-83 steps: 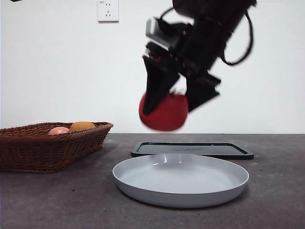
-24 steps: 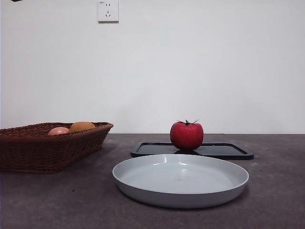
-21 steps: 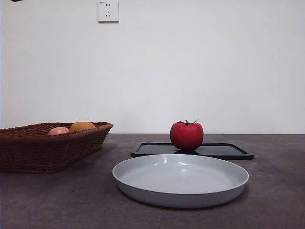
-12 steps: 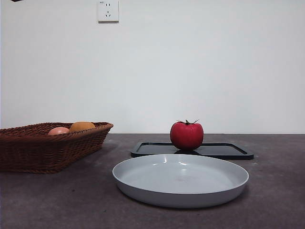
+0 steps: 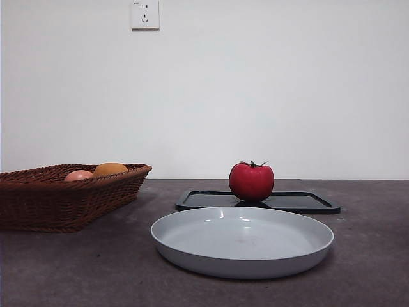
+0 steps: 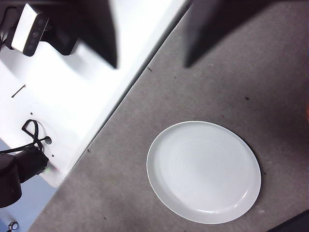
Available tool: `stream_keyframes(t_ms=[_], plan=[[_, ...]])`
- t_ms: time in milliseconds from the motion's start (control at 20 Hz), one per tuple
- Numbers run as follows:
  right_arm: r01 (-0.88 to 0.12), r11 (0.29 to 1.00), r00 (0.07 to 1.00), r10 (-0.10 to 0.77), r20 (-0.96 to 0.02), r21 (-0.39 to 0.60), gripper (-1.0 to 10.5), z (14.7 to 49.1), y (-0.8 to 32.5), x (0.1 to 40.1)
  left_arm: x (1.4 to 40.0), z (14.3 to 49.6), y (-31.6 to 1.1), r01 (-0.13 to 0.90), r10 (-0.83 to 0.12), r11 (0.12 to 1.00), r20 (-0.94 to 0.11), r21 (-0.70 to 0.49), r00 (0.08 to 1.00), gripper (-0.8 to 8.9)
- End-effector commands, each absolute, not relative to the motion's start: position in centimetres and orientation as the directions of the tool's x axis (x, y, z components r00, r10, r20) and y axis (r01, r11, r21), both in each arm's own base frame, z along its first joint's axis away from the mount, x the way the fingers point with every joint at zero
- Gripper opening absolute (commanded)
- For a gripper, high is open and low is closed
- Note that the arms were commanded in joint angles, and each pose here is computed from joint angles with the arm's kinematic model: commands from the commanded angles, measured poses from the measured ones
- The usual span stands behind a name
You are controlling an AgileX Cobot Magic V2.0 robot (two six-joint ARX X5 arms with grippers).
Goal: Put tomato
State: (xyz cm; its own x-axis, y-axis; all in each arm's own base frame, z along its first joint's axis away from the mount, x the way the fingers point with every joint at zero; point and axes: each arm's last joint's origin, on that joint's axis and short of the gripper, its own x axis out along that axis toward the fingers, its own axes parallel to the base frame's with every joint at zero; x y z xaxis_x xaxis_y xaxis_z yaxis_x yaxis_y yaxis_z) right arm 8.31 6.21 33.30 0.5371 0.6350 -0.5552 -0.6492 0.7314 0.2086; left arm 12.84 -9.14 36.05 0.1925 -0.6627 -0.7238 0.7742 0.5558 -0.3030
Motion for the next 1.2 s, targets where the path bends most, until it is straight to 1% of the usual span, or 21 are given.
stream_keyframes(t_ms=[50,1050,1200], plan=[[-0.653,0.726,0.536,0.645,-0.545,0.217,0.1,33.53,6.32,8.34,12.89,36.60,-9.28,0.790,-0.674,0.541,-0.711,-0.289,0.201,0.09],[-0.652,0.728,0.544,0.644,-0.538,0.213,0.1,33.60,6.34,8.39,12.89,36.60,-9.28,0.790,-0.674,0.540,-0.711,-0.289,0.201,0.09],[-0.652,0.728,0.544,0.644,-0.538,0.213,0.1,33.60,6.34,8.39,12.70,36.83,-9.09,0.785,-0.679,0.549,-0.700,-0.287,0.219,0.09]])
